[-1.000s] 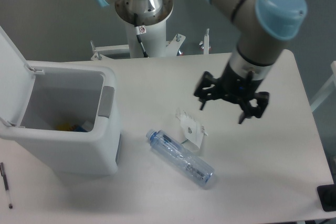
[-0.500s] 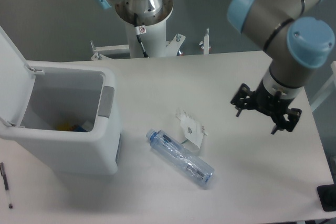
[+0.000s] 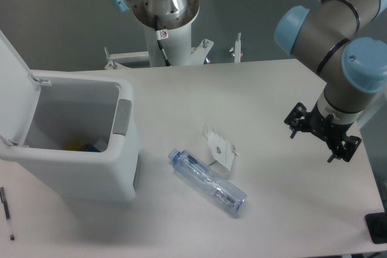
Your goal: Open the trash can
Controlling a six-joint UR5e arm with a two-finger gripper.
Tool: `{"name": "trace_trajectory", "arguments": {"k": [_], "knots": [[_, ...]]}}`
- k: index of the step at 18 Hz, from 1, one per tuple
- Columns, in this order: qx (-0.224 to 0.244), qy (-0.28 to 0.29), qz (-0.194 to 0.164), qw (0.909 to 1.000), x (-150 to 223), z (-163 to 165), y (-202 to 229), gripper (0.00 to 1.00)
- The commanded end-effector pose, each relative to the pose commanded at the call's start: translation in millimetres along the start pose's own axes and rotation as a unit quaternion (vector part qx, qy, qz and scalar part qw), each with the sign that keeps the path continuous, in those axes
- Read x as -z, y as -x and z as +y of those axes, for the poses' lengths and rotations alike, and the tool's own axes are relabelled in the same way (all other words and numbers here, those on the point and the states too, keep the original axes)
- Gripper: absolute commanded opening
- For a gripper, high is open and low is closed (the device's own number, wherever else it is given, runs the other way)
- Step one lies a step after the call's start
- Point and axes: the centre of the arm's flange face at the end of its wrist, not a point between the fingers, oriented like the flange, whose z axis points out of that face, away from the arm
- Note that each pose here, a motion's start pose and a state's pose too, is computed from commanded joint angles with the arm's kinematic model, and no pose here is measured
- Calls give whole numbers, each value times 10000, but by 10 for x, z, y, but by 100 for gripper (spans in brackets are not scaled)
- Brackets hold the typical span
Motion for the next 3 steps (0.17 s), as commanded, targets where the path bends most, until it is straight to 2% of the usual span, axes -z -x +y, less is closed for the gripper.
{"name": "trace_trajectory", "arguments": {"k": [3], "knots": [[0, -7, 9, 10000, -11, -2, 3, 100]]}}
